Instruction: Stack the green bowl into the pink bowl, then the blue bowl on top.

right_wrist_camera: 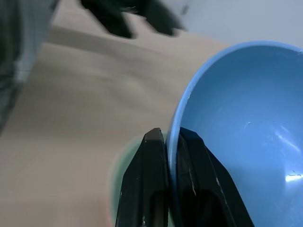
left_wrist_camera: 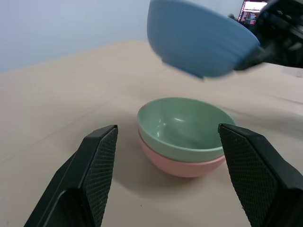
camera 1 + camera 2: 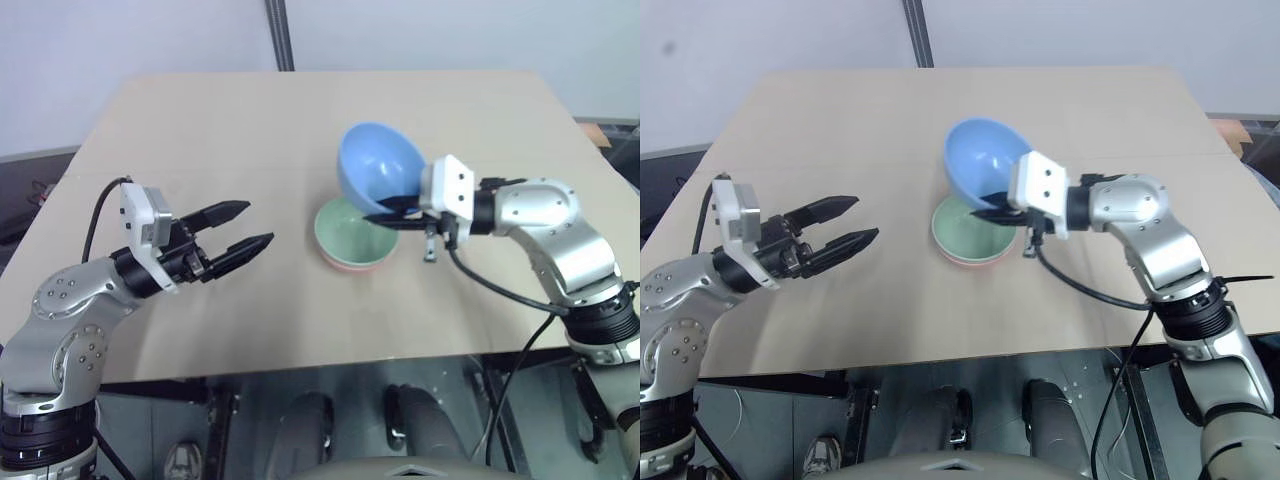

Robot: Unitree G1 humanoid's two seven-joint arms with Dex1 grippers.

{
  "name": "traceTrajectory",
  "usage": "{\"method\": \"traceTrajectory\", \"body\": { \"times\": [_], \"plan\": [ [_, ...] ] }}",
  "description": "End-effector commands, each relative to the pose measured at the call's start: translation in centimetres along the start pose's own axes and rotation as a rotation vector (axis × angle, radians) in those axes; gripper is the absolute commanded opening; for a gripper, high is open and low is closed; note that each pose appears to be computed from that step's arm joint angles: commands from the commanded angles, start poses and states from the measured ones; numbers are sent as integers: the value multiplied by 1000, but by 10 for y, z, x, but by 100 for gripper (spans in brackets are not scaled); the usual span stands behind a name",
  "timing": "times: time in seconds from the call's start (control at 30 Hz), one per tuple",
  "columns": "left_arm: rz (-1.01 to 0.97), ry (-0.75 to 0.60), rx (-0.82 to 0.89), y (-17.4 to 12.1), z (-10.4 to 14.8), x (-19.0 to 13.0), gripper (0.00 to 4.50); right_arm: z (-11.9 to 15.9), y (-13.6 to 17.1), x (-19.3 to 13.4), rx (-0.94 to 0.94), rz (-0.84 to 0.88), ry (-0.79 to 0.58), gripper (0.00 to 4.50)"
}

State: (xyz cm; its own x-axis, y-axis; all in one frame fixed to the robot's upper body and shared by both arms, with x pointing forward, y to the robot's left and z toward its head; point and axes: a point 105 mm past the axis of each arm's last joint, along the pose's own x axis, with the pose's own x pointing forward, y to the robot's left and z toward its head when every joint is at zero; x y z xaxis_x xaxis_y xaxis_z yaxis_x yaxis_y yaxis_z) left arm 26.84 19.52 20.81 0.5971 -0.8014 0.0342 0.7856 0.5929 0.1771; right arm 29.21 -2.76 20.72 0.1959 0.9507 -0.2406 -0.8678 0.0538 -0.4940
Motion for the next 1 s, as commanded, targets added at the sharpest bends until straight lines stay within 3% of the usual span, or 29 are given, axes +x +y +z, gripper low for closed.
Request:
{"method": "traceTrajectory", "body": {
  "times": [0.03,0.07,0.3,0.4,0.53,0.67,0.83,1.0],
  "plan": [
    [-18,-7,42,0,5,2,360,-8,-7,11,-15,-43,27,77],
    [-22,-4,41,0,4,1,360,-9,-8,12,-10,-49,26,103],
    [-44,8,50,-1,1,4,360,7,-14,-7,0,-119,-25,441],
    [-57,29,83,-7,-3,10,360,20,-16,-30,55,-223,-101,441],
    [-5,-33,99,-5,-4,13,360,15,-14,-56,138,-370,-118,441],
    [33,-105,84,-4,-5,8,360,-20,12,-91,227,-418,8,446],
    [58,-34,59,-5,-19,-10,360,-47,34,-136,300,-532,120,446],
    [37,50,-3,-13,-30,-31,360,-53,59,-166,369,-546,193,446]
  ]
}}
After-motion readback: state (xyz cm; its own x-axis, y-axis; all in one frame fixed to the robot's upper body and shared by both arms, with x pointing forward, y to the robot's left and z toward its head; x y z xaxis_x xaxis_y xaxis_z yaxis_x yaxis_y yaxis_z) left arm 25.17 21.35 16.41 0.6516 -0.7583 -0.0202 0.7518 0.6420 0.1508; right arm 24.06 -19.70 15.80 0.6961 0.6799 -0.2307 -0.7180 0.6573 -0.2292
